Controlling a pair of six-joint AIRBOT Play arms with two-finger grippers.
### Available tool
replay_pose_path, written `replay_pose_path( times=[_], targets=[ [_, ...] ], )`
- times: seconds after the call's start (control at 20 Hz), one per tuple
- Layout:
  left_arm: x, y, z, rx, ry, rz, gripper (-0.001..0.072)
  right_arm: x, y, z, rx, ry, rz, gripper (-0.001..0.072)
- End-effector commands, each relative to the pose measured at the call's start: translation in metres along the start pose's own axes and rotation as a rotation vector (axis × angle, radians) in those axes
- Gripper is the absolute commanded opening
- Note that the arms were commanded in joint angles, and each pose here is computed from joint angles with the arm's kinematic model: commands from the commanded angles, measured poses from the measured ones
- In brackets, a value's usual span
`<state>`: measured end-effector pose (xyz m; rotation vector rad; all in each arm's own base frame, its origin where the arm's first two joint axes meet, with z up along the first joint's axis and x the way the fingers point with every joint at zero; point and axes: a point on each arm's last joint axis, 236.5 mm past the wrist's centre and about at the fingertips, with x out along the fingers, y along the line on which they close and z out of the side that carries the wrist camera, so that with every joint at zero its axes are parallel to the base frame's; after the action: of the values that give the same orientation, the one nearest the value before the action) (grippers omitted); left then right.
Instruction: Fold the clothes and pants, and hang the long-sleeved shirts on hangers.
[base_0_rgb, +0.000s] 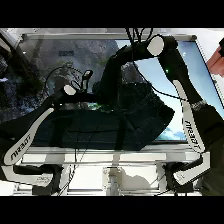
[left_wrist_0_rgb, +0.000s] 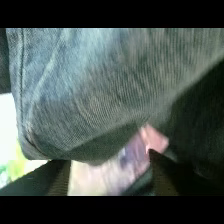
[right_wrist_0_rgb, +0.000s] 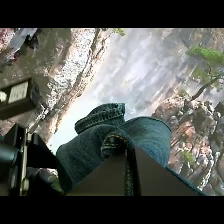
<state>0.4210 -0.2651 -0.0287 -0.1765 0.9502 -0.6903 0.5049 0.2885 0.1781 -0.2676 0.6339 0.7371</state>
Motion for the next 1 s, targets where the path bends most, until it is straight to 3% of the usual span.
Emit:
replay_pose_path(
  times=[0.0,0.05,0.25,0.35,0.65,0.95],
  targets=[
    [0.003,0.005,0.022,-0.028,-0.100,0.041,0.0353,0.000,0.000,-0.001,0.000,0.003,0.001,0.0014],
    [0.003,0.006,0.023,-0.027,-0.106,0.046,0.0293,0.000,0.000,-0.001,0.000,0.003,0.001,0.0014],
    [0.015,0.013,0.014,-0.040,-0.081,0.053,0.0249,0.000,0.003,0.000,0.007,0.000,0.013,0.0014],
    [0.019,0.016,0.009,-0.045,-0.068,0.056,0.0021,0.000,0.003,0.000,0.007,0.000,0.013,0.0014],
    [-0.017,0.027,0.042,-0.052,-0.163,0.080,0.0017,-0.001,0.007,-0.010,0.007,0.043,0.032,0.0014],
    [-0.176,0.050,0.138,-0.023,-0.522,0.196,0.0015,-0.006,0.020,-0.030,0.008,0.132,0.082,0.0015]
  ],
)
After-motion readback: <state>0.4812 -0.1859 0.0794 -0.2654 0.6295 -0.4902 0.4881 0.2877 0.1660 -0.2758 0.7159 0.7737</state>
